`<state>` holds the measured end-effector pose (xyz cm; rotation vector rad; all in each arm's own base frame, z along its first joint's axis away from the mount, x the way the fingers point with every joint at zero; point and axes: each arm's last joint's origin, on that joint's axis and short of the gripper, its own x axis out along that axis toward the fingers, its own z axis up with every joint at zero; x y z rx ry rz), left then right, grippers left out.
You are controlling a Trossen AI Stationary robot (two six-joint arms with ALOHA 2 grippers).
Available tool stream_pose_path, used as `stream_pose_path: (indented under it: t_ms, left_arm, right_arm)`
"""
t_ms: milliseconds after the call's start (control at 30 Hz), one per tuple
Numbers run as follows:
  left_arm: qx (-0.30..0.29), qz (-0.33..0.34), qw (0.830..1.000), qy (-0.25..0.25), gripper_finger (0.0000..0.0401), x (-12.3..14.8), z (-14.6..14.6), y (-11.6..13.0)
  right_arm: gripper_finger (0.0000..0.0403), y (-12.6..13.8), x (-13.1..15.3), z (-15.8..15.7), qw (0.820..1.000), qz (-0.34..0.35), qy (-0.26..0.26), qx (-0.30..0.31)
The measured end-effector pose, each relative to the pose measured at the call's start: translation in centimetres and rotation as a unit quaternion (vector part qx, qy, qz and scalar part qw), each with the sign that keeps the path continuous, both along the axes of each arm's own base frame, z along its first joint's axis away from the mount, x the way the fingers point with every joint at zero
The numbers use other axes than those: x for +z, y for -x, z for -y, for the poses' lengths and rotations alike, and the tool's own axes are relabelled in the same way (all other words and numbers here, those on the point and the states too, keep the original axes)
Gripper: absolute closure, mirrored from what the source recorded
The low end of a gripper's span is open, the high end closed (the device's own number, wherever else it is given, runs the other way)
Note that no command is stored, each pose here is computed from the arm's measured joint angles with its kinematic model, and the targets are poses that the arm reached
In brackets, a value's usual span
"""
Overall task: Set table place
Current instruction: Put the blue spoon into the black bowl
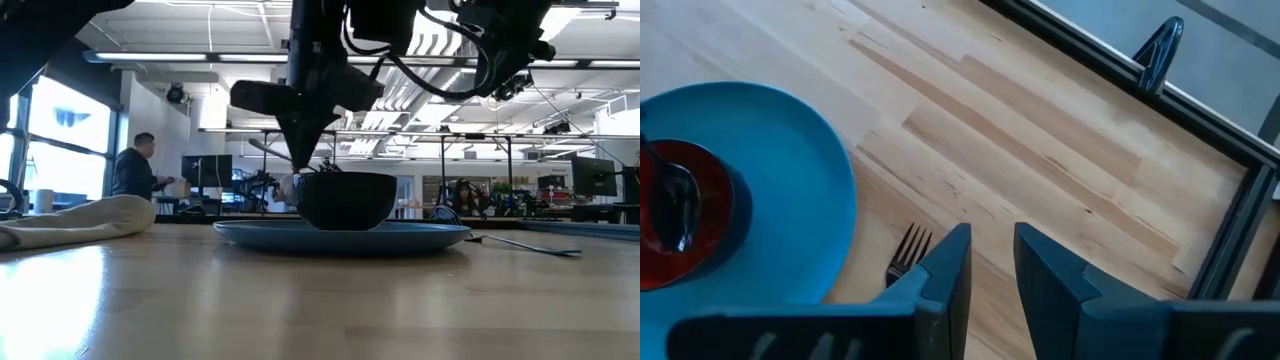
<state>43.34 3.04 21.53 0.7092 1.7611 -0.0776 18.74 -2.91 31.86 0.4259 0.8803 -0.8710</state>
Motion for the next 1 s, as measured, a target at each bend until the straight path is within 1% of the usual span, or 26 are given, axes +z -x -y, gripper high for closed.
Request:
stream_pose_path:
  t_ms: [367, 733, 1000]
  left_arm:
    - [-0.019, 0.007, 1.0, -0.002, 0.0401, -0.2, 0.1, -0.4]
    - [-0.023, 0.006, 1.0, -0.002, 0.0401, -0.2, 0.1, -0.4]
    - [-0.026, -0.02, 0.999, 0.001, 0.0401, -1.5, 0.3, -0.6]
  right_arm:
    - [0.0334, 0.0, 0.0, 0.0, 1.0, 0.0, 0.008, -0.005]
    - [0.0334, 0.0, 0.0, 0.0, 1.0, 0.003, 0.006, -0.008]
    - [0.0334, 0.0, 0.0, 0.0, 1.0, 0.003, 0.006, -0.008]
